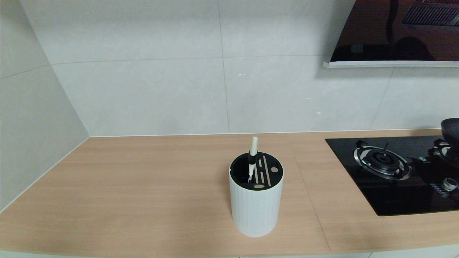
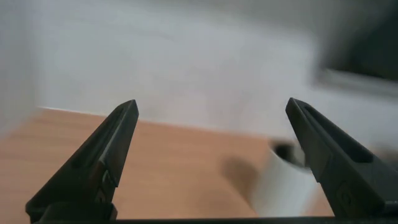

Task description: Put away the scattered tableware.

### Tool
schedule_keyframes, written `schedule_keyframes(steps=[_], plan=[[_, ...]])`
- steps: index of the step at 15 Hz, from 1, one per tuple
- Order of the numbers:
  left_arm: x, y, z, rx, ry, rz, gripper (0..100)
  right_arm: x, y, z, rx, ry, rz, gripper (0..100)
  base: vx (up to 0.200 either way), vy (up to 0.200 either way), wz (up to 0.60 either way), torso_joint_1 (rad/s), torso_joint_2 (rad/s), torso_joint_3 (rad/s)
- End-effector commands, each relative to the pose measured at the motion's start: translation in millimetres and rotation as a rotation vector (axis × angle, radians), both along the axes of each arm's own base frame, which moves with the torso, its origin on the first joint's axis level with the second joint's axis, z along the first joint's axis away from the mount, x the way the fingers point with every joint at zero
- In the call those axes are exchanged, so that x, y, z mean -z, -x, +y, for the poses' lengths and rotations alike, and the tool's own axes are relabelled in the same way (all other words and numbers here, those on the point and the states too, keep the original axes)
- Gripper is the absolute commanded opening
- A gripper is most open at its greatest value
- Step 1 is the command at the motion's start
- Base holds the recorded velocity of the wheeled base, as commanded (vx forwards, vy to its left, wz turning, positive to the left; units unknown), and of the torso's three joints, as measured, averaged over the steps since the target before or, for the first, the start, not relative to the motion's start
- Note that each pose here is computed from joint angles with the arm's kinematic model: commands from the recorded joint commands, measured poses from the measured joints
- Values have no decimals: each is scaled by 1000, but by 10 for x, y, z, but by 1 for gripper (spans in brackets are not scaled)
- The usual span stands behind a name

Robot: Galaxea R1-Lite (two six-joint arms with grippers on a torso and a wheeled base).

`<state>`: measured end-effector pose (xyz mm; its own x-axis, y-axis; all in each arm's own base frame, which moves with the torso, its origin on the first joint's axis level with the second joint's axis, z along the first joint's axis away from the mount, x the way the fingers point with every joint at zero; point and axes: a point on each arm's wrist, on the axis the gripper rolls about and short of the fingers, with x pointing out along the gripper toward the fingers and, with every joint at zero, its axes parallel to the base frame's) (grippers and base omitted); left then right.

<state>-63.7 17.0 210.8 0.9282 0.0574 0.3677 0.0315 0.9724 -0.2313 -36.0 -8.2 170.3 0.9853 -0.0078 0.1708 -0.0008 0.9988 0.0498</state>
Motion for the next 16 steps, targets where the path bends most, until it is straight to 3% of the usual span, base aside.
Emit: schedule_keyframes(steps=[1, 3, 4, 5, 7, 8, 9, 10, 12, 14, 16], plan=[[19, 90, -32, -83, 10, -44, 100, 66, 159, 38, 92, 13, -80, 100, 0, 0, 0, 0, 0, 0], [57, 137, -91, -160, 8, -54, 100, 196, 210, 65, 87, 55, -86, 100, 0, 0, 0, 0, 0, 0], [174, 193, -120, -143, -34, -61, 100, 266, 167, 61, 102, 48, -58, 100, 0, 0, 0, 0, 0, 0], [299, 141, -142, -121, -87, -16, 100, 330, 131, 58, 115, 45, -33, 100, 0, 0, 0, 0, 0, 0], [558, -56, -135, -175, -160, 89, 100, 551, 12, 57, 114, 54, 32, 100, 0, 0, 0, 0, 0, 0], [773, -201, -134, -214, -288, 145, 100, 698, -68, 58, 114, 63, 40, 100, 0, 0, 0, 0, 0, 0], [927, -294, -134, -231, -349, 152, 100, 812, -121, 58, 112, 75, 43, 100, 0, 0, 0, 0, 0, 0], [1080, -367, -137, -223, -376, 164, 100, 832, -124, 60, 104, 81, 63, 100, 0, 0, 0, 0, 0, 0], [1189, -394, -143, -175, -373, 251, 100, 884, -129, 64, 86, 89, 113, 100, 0, 0, 0, 0, 0, 0], [1312, -406, -144, -144, -377, 368, 100, 906, -131, 76, 28, 88, 132, 100, 0, 0, 0, 0, 0, 0], [1314, -408, -160, -59, -320, 353, 100, 951, -128, 86, -16, 89, 182, 100, 0, 0, 0, 0, 0, 0]])
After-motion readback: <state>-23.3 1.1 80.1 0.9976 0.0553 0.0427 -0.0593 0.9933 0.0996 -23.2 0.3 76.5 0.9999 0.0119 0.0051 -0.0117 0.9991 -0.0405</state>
